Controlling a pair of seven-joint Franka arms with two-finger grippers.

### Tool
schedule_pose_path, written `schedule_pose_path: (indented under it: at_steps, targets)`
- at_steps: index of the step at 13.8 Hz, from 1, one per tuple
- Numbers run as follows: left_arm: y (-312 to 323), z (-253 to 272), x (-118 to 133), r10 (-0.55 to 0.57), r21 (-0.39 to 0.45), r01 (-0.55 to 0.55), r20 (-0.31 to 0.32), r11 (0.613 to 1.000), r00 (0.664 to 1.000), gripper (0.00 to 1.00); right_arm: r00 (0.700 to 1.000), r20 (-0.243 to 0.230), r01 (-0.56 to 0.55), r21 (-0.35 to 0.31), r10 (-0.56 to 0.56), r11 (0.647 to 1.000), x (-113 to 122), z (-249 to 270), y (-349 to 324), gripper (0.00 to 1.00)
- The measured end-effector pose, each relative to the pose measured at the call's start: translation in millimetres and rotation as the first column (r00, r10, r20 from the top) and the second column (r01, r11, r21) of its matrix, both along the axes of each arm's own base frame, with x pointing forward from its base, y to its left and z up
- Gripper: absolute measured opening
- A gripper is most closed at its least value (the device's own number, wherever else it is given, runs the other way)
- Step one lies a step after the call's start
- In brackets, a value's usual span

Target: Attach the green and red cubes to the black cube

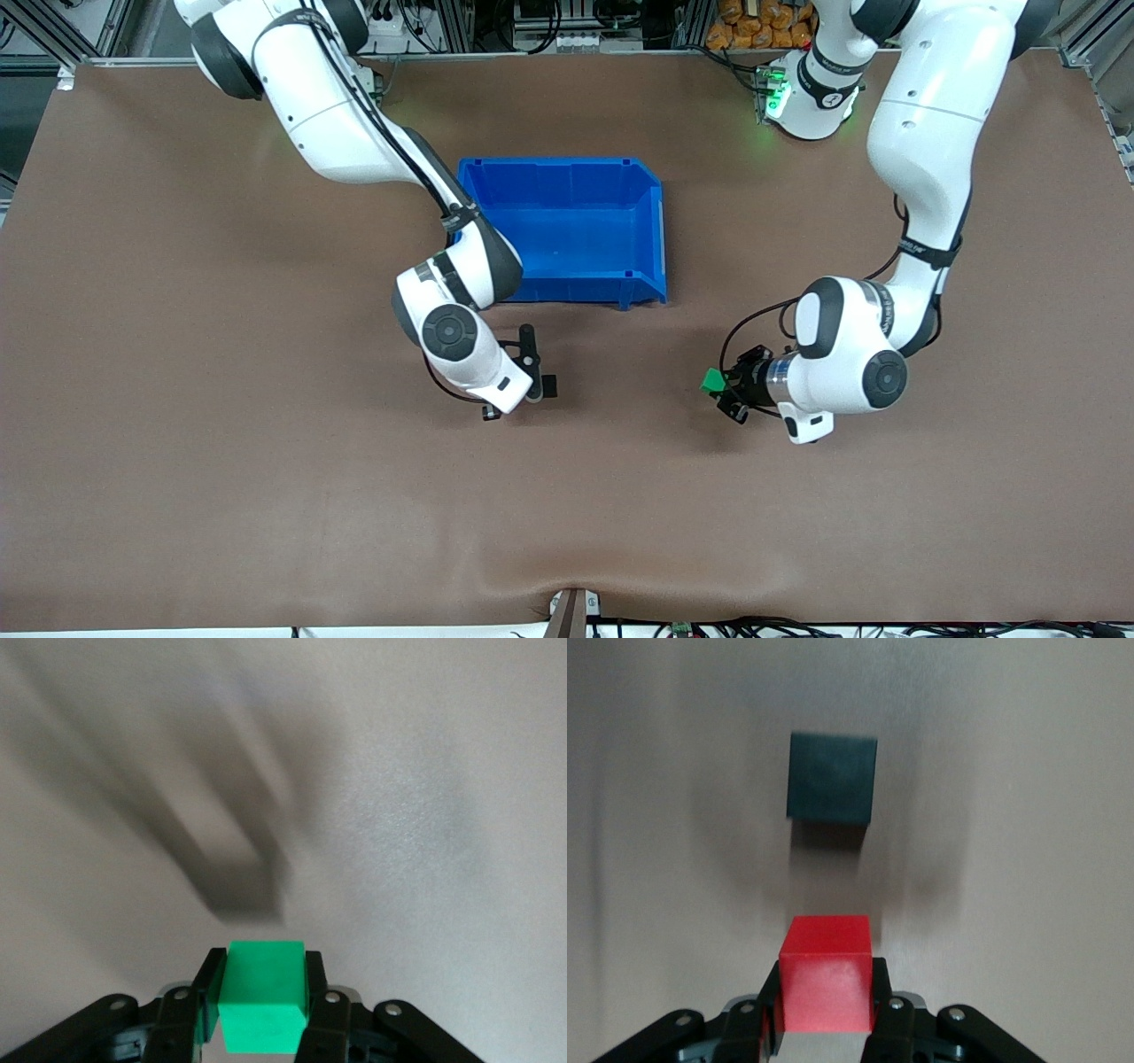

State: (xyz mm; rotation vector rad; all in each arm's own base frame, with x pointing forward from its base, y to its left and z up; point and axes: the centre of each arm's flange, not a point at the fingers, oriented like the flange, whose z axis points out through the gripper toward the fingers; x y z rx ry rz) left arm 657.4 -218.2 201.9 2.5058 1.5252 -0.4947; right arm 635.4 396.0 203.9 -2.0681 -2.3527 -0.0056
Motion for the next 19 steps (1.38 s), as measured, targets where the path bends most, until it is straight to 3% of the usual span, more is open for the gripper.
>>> schedule_pose_path:
  at_steps: [6, 14, 15, 19]
  targets:
    - [-37, -12, -4, 0.108, 0.003, -0.108, 0.010, 0.994, 0.994, 0.40, 1.000, 0.018, 0.014, -0.009, -0.014, 1.000, -8, -9, 27, 0.40]
    - [-95, -8, -19, 0.269, -0.045, -0.270, -0.034, 0.962, 0.963, 0.40, 0.999, 0.019, 0.048, -0.012, -0.048, 0.999, -16, -13, 41, 0.40]
    - [-105, -8, -22, 0.274, -0.046, -0.276, -0.037, 0.960, 0.961, 0.40, 0.999, 0.019, 0.050, -0.011, -0.050, 0.999, -16, -13, 42, 0.44]
    - [-140, -10, -27, 0.292, -0.050, -0.294, -0.038, 0.955, 0.956, 0.40, 0.997, 0.040, 0.061, 0.003, -0.061, 0.998, -13, -10, 43, 0.86]
